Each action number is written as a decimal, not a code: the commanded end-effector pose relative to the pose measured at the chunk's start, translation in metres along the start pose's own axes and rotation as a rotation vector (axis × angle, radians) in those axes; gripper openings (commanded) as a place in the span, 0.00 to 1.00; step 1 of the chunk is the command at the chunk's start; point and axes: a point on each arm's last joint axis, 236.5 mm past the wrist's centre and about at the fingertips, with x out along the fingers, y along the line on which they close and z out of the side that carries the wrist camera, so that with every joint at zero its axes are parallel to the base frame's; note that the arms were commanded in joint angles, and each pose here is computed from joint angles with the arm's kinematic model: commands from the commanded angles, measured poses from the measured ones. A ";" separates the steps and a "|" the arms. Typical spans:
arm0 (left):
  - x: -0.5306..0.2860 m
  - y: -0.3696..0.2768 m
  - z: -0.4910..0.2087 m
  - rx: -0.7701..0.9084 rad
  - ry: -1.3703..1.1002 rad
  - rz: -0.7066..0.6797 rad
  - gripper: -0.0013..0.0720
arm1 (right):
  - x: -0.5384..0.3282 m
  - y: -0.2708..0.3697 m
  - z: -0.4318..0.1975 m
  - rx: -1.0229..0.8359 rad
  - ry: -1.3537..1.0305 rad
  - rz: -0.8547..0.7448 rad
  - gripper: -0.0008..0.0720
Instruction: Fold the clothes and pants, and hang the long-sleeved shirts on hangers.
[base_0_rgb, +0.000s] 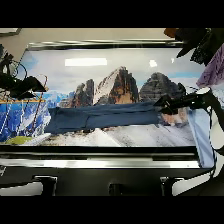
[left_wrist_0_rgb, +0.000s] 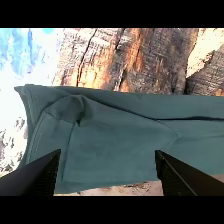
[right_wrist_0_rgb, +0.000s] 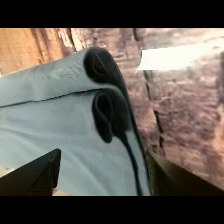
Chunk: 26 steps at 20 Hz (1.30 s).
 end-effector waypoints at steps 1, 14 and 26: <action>-0.003 0.000 -0.001 -0.014 -0.004 0.007 0.94 | 0.021 0.000 -0.003 -0.007 0.033 0.016 0.85; 0.002 -0.007 -0.004 -0.007 0.009 -0.004 0.04 | 0.024 0.037 -0.004 -0.081 0.001 -0.010 0.05; 0.193 -0.218 -0.107 -0.035 0.197 -0.372 0.04 | -0.110 0.108 -0.055 -0.105 -0.173 -0.172 0.05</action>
